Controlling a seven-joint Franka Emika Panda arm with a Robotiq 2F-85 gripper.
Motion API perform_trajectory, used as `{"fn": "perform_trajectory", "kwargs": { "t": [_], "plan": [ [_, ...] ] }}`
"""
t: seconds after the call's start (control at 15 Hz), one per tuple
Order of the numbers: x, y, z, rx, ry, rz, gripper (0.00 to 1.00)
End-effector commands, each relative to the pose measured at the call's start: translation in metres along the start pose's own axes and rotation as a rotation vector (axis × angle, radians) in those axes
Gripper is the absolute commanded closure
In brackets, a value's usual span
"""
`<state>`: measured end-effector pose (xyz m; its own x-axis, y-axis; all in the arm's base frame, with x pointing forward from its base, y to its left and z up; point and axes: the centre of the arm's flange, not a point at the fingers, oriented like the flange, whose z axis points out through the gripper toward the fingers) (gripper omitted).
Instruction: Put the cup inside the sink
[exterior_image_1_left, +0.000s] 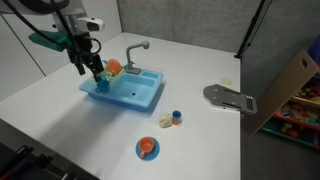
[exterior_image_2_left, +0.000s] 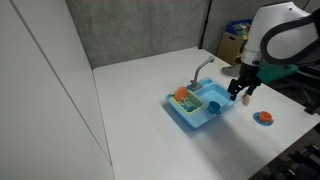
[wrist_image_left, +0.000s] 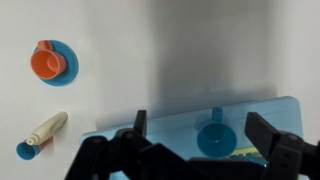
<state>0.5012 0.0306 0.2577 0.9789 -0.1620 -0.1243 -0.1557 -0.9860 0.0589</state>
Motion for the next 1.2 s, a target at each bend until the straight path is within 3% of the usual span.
{"fn": "perform_trajectory", "kwargs": {
  "t": [0.0, 0.4, 1.13],
  "plan": [
    [0.002, -0.001, 0.001, -0.001, 0.0, 0.005, 0.0],
    [0.007, 0.001, 0.0, -0.031, -0.009, 0.026, 0.0],
    [0.055, -0.028, 0.032, 0.069, -0.008, -0.017, 0.0]
  ]
}}
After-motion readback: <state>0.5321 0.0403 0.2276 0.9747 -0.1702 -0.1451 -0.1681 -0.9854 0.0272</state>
